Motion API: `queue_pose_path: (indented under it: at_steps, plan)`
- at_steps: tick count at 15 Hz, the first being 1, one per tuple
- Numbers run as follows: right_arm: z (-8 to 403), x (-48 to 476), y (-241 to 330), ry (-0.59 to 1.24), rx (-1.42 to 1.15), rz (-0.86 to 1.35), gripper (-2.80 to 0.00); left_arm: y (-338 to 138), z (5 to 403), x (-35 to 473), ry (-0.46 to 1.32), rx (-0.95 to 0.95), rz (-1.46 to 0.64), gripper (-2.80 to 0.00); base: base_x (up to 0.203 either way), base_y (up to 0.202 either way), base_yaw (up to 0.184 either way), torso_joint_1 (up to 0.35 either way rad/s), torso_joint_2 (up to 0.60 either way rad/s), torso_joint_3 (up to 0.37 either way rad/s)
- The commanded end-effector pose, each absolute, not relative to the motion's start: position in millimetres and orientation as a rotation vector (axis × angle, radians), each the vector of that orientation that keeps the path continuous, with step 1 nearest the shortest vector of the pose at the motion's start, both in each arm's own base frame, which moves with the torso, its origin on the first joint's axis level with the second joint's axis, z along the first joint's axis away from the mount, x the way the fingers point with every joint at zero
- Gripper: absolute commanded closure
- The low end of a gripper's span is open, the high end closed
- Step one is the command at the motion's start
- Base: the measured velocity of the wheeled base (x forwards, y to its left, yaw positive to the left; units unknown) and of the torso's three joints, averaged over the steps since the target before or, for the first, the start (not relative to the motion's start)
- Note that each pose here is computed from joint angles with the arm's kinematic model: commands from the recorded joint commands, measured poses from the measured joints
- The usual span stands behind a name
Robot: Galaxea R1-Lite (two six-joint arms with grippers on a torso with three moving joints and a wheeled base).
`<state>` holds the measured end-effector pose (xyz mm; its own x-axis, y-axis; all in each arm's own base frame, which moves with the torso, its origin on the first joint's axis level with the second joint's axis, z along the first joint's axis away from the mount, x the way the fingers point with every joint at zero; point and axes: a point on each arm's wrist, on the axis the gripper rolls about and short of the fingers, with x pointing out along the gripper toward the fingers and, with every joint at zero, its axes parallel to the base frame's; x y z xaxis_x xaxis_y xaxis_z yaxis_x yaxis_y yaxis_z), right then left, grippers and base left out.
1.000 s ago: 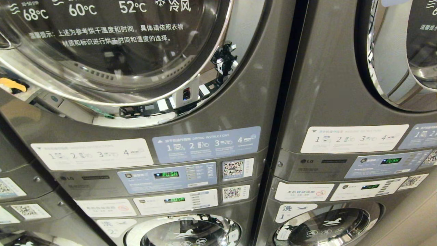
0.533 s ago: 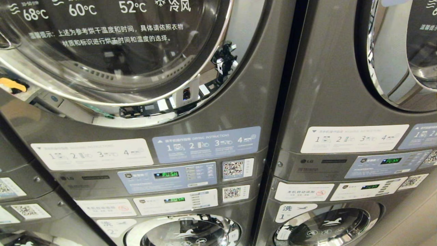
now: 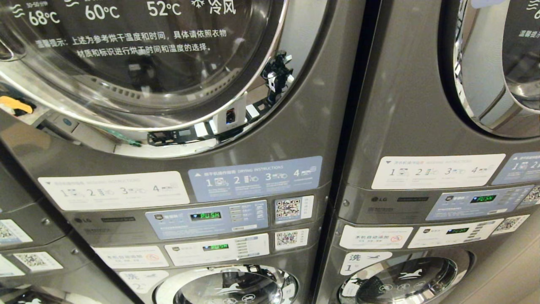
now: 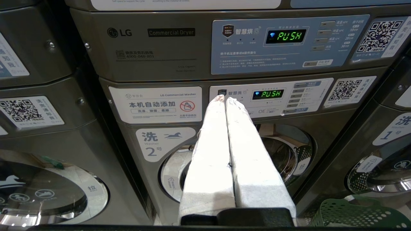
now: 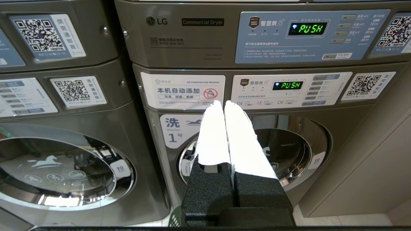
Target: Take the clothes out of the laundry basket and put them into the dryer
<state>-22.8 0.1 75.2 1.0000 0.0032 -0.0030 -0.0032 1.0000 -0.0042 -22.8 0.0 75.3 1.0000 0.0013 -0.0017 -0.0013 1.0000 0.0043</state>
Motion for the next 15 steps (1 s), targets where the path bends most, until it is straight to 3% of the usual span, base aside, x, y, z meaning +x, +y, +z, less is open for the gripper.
queue_pose_path:
  at_steps: [1,15]
  plan:
    - [75.2,-22.8,0.1,0.003,-0.005,0.003,0.0,0.0,74.9,-22.7,0.003,0.005,0.002,0.0,0.0,0.0,0.0,0.0,0.0,0.0]
    - [75.2,-22.8,0.1,0.003,-0.005,0.004,0.0,0.0,74.9,-22.6,0.004,0.005,0.002,0.0,0.0,0.0,0.0,0.0,0.0,0.0]
